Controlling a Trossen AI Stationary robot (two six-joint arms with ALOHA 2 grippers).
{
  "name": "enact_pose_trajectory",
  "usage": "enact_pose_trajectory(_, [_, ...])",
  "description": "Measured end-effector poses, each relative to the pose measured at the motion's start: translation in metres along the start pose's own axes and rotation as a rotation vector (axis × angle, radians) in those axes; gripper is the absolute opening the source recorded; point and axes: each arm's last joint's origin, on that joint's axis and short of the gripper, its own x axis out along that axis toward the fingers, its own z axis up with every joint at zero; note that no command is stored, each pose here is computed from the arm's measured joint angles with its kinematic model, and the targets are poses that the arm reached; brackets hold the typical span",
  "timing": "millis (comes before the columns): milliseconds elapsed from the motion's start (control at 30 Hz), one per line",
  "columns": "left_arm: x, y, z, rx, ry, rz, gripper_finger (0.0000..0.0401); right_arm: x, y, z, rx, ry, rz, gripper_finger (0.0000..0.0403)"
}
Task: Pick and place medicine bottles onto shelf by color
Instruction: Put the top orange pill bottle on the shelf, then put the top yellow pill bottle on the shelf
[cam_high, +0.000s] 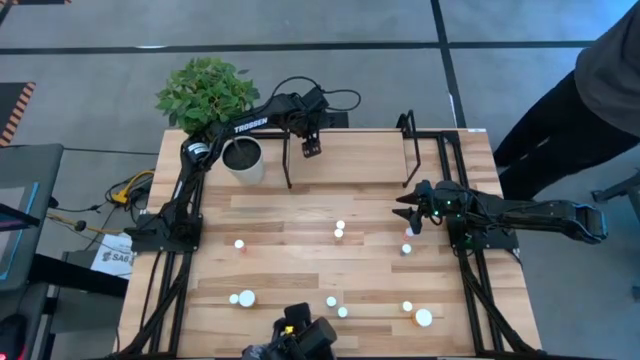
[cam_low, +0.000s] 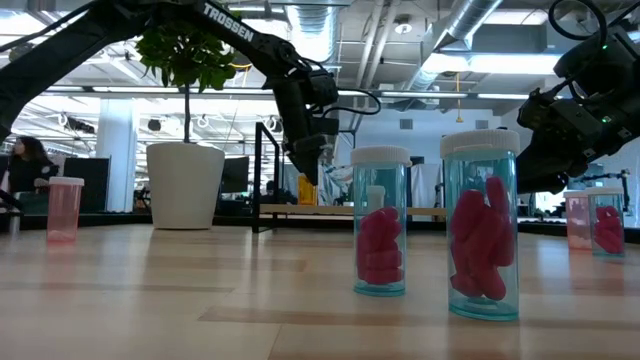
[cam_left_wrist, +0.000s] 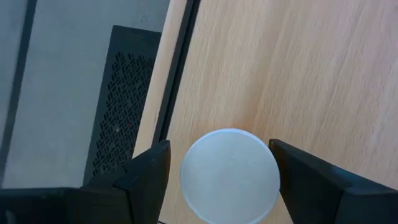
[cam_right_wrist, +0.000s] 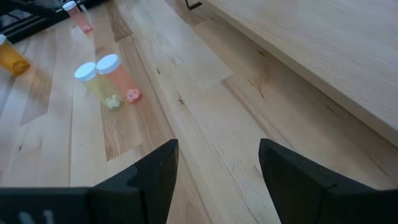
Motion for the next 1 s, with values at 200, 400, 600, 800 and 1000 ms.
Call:
enact_pose_trajectory(200, [-0.01, 0.001, 0.007, 0.06, -0.025, 0.027, 0.0257, 0.0, 0.0, 0.0, 0.0, 0.0, 0.0, 0.0249])
enact_pose_trajectory(400, [-0.028, 0.003, 0.019, 0.058, -0.063, 0.066, 0.0257, 0.0, 0.0, 0.0, 0.0, 0.0, 0.0, 0.0249])
enact_pose_trajectory(600, [-0.029, 0.0, 0.017, 0.019, -0.041, 0.04, 0.0259, 0.0, 0.0, 0.0, 0.0, 0.0, 0.0, 0.0249])
enact_pose_trajectory(800, [-0.031, -0.004, 0.021, 0.017, -0.061, 0.033, 0.0259, 0.0, 0.0, 0.0, 0.0, 0.0, 0.0, 0.0249])
enact_pose_trajectory(1000, [-0.056, -0.013, 0.035, 0.068, -0.107, 0.035, 0.0259, 0.0, 0.0, 0.0, 0.0, 0.0, 0.0, 0.0249])
